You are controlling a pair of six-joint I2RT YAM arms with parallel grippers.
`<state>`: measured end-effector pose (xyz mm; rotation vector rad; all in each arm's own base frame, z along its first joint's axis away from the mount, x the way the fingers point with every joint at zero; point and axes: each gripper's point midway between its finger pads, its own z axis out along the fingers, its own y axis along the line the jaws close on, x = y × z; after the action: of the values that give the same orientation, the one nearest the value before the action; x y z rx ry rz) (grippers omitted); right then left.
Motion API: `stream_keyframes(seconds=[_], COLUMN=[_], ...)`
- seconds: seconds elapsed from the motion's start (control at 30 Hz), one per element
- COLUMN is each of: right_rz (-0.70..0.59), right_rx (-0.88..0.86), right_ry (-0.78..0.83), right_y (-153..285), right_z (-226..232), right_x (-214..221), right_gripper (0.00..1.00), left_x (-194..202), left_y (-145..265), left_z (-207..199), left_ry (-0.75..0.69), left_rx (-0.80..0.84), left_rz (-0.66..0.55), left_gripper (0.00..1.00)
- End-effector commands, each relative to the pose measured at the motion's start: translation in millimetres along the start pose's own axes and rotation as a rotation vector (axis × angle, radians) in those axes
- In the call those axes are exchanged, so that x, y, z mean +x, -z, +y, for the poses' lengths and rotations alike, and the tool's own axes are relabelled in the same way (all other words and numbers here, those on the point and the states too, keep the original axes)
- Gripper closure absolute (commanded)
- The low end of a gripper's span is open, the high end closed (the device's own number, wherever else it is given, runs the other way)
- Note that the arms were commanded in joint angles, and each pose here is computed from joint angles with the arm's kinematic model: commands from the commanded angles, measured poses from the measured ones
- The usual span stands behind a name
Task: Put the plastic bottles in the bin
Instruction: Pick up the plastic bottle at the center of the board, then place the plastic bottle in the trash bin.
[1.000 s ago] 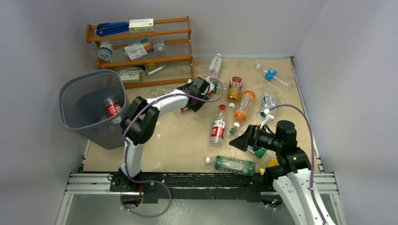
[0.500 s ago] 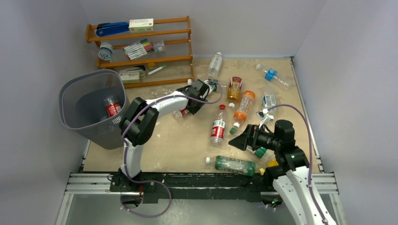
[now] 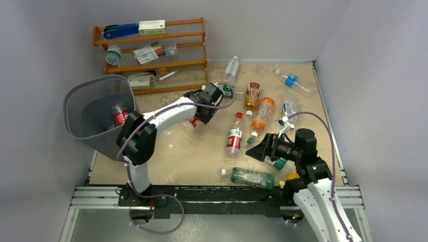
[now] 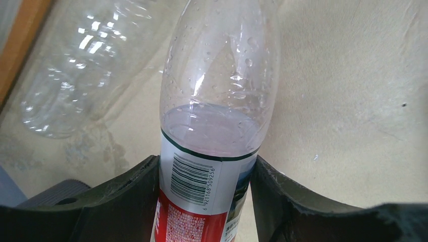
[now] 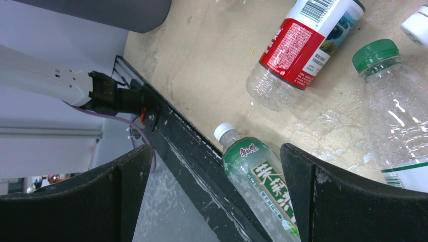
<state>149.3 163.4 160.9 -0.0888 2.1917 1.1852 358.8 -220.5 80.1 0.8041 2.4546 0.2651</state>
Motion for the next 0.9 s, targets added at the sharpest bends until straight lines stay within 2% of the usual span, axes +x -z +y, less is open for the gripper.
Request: stream_keyframes(seconds=[0.0,0.2,0.4,0.6,0.87], right_rz=[-0.012,-0.015,-0.017,-0.012,0.000], right_rx=[-0.034,-0.035,-0.042,-0.044,-0.038], right_ry=[0.018,0.024,0.032,0.030,0.022], right_y=[2.2,4.2,3.3,1.4,0.8], right_z=[8.6,11.2,13.7,12.9,9.5], right_x=[-2.6,-4.0,-8.3,-9.2,-4.4], right_gripper=[0.00,0.00,0.00,0.00,0.00], left_x=[-48.7,-85.7,-102.1,-82.6,-28.5], left_y=[63.6,134.2,210.1,260.5,301.5], left_z=[29.6,66.0,137.3,221.1,295.5], left_ry=[0.171,0.296,0.475,0.665,0.854], left_rx=[-0.039,-0.078,-0.185,-0.333,-0.533], left_rz=[-0.163,-0.284,-0.405,-0.481,-0.508], left_gripper=[0.66,0.64,0.60,0.57,0.54])
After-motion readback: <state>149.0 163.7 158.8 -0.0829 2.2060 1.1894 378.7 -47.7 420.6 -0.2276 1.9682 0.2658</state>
